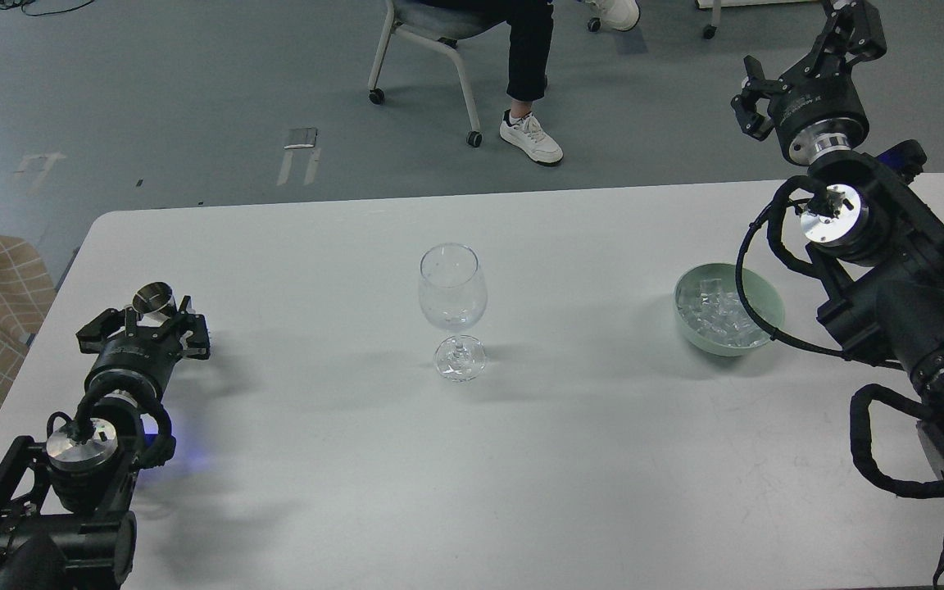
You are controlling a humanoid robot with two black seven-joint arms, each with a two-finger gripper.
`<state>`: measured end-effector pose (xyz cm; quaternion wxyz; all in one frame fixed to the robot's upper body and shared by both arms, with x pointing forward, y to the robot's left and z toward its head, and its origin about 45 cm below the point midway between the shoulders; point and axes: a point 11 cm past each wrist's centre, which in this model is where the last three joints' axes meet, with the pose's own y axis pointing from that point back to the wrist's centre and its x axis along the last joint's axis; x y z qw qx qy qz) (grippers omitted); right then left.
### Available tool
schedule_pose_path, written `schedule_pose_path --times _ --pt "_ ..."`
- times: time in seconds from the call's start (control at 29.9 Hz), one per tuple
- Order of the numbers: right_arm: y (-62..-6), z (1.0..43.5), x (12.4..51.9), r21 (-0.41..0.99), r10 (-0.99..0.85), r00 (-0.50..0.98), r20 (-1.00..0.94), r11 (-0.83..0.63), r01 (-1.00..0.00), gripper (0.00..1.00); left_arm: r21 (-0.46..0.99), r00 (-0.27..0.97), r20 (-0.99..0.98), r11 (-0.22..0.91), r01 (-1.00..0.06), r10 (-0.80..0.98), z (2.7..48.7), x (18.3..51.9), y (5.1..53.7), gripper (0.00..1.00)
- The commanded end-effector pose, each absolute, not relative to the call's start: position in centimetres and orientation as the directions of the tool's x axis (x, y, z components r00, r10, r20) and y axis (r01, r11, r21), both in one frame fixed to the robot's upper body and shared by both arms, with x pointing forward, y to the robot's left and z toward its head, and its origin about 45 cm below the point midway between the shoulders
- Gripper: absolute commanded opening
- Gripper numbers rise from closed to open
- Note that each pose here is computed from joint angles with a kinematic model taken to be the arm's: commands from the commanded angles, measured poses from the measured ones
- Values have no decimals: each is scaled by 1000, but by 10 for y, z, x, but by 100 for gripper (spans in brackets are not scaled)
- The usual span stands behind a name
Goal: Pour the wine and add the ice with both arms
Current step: 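Close the left gripper around the metal jigger and lift it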
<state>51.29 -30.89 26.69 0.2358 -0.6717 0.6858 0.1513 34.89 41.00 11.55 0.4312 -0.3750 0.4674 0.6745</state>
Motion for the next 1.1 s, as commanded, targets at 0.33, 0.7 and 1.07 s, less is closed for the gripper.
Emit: schedule_pose_path --times 0.33,0.7,1.07 --pt "-322 265 510 -103 -857 -6 -515 69 -992 100 296 -338 -913 -201 -934 228 112 350 415 41" --pt "-323 262 509 -97 -858 -13 -514 73 -993 100 251 -293 -926 -191 -949 240 117 352 415 27" --pt "-326 258 507 -90 -859 -20 -512 77 -993 100 196 -240 -941 -193 -961 239 124 354 418 27"
